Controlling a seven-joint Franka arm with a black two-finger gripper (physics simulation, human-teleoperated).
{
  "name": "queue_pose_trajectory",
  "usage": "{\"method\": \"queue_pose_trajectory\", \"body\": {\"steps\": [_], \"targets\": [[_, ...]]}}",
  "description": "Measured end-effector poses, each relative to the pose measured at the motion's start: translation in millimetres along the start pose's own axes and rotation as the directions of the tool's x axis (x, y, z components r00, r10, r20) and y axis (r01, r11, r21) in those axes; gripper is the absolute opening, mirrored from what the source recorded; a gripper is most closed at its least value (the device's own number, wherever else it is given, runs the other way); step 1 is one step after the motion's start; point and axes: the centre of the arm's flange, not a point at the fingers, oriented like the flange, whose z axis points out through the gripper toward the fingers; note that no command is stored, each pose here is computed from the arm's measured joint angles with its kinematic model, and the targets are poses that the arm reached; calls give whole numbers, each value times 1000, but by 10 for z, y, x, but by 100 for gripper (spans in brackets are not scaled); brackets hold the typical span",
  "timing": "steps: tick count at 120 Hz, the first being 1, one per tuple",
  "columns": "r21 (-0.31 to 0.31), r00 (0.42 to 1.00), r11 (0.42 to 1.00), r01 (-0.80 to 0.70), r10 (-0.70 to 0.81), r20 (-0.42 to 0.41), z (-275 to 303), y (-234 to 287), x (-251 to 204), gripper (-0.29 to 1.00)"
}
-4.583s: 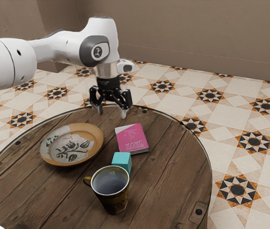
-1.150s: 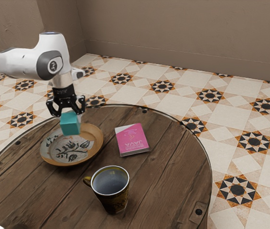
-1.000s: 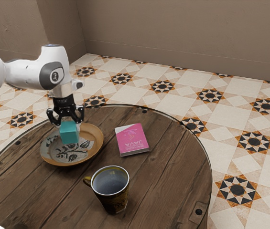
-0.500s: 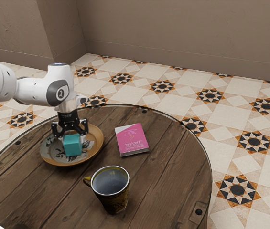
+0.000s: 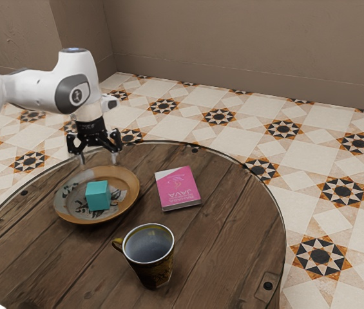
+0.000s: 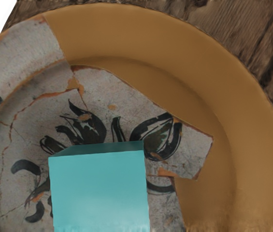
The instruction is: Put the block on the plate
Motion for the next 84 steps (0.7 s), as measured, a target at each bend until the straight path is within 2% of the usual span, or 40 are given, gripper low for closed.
{"method": "queue_pose_trajectory", "body": {"steps": [31, 54, 84], "targets": [[4, 989, 989, -145, 145, -29, -849, 476, -484, 70], [10, 954, 957, -290, 290, -83, -1721, 958, -1141, 70], [15, 911, 917, -398, 397, -115, -2424, 1246, -1702, 70]]}}
